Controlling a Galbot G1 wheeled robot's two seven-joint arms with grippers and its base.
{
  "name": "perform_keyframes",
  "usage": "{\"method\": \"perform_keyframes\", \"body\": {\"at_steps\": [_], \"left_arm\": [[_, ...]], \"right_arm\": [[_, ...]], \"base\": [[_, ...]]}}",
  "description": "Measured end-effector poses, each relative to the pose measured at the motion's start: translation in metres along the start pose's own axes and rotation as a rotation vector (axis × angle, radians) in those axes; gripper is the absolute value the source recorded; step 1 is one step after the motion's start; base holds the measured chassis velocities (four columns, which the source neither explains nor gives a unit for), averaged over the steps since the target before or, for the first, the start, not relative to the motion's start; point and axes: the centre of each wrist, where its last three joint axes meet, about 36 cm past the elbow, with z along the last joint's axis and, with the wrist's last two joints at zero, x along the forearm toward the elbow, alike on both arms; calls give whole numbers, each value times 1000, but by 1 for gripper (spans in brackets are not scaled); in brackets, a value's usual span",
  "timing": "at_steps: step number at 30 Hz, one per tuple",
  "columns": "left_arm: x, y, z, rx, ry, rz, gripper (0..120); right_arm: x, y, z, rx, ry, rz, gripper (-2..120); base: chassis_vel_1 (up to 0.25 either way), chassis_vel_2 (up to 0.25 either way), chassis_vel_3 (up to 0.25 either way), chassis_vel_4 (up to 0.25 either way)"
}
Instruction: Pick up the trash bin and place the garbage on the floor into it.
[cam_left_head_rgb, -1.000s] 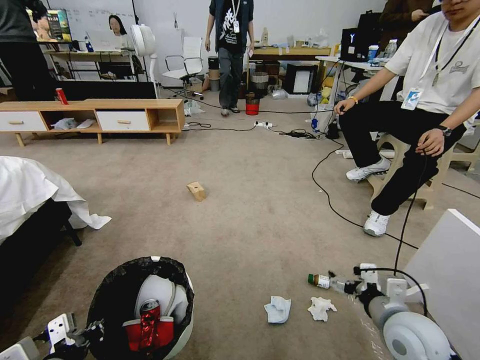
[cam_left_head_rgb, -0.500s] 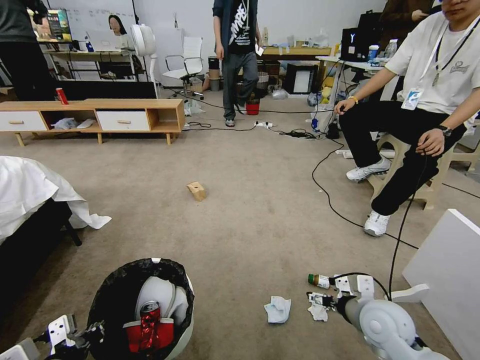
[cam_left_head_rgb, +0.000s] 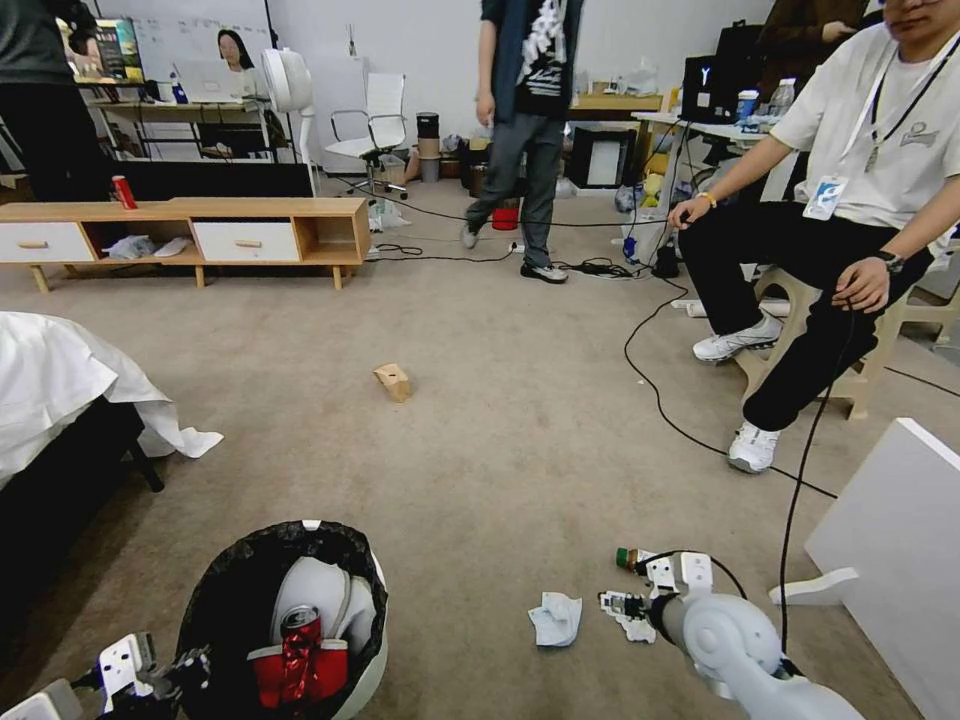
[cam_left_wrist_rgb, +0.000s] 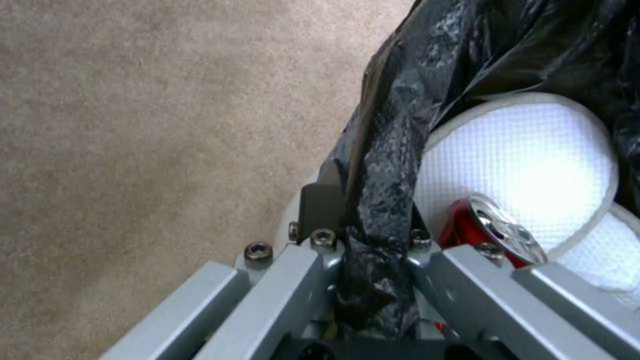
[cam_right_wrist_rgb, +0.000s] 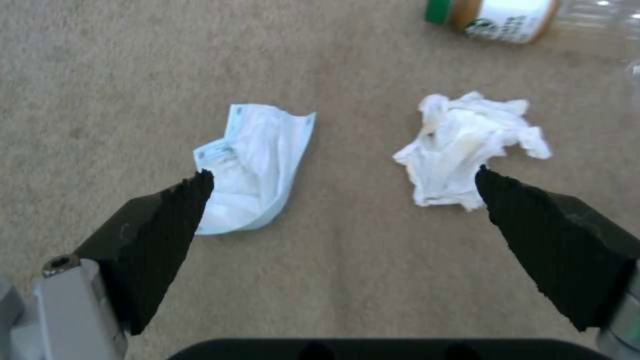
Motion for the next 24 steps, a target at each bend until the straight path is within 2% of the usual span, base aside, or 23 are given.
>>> {"method": "perform_keyframes", "body": {"at_steps": [16,24], "left_arm": [[-6,1,1,-1,7,3,2],[-7,1,1,-4,8,7,2]], "right_arm": [[-48,51,19,-5,67,-61,100],[-66,59,23,-11,73,-62,100]], "base": [[0,0,0,0],[0,0,0,0]]}}
